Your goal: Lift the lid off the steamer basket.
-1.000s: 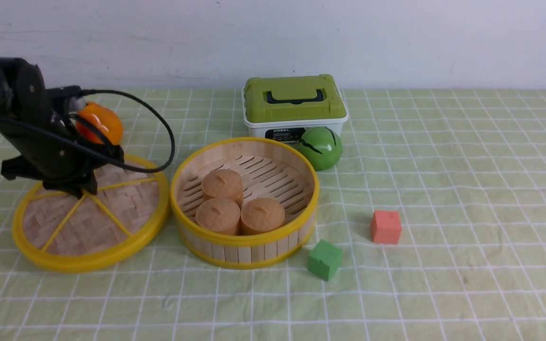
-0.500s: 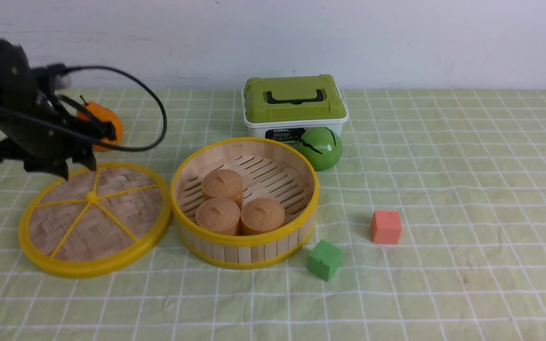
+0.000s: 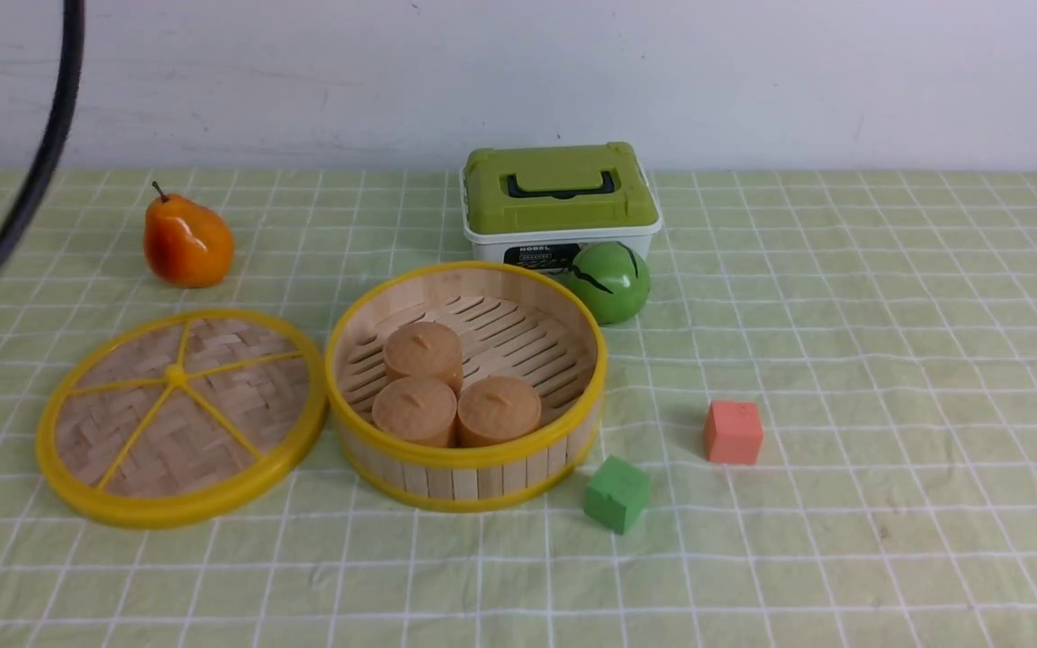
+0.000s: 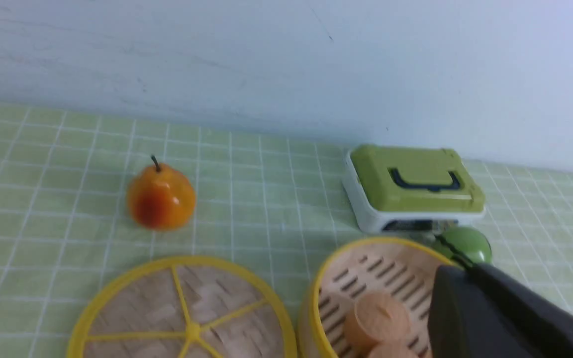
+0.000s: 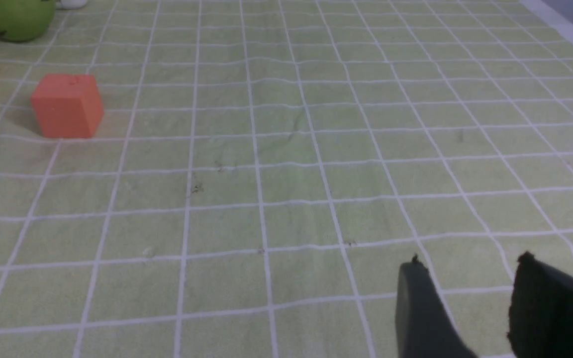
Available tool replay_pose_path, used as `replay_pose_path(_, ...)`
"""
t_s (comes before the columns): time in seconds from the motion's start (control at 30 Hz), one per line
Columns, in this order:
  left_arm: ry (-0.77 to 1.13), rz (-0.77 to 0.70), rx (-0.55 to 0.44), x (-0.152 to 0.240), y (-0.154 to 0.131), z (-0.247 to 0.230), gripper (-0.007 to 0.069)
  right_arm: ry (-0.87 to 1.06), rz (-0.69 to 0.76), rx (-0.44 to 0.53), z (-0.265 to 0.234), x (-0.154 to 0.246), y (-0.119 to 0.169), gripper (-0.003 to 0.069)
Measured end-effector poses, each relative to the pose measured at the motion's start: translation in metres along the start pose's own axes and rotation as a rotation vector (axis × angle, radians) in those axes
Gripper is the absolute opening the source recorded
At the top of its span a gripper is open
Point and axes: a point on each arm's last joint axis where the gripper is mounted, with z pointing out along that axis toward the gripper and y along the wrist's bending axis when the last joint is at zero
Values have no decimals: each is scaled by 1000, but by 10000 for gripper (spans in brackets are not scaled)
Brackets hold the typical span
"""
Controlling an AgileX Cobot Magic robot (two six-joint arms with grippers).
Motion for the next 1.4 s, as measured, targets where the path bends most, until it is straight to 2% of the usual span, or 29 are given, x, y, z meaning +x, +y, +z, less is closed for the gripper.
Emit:
replay_pose_path(0.03,3,-1,-1,3,0,-1,-13,0,0,0,0,0,0,241)
replay_pose_path(0.07,28,-9,17,29,3,-9,-13,0,0,0,0,0,0,241)
replay_pose_path(0.33,93,-72,69,111,12,-33,-13,0,0,0,0,0,0,241)
replay_pose_path(0.5,188,-102,85,144,16,-36,-13,0,0,0,0,0,0,241)
replay_pose_path(0.7,231,-37,51,152,20,-37,-13,0,0,0,0,0,0,241)
replay_pose_path(0.8,208,15,27,158,25,-39,-13,0,0,0,0,0,0,241)
replay_pose_path(0.93,86,34,10,171,31,-43,-13,0,0,0,0,0,0,241)
replay_pose_path(1.13,-181,45,-30,218,51,-45,-13,0,0,0,0,0,0,241)
replay_pose_path(1.23,-216,52,-53,236,59,-43,-13,0,0,0,0,0,0,241)
replay_pose_path(1.4,-132,26,-95,256,67,-38,-13,0,0,0,0,0,0,241)
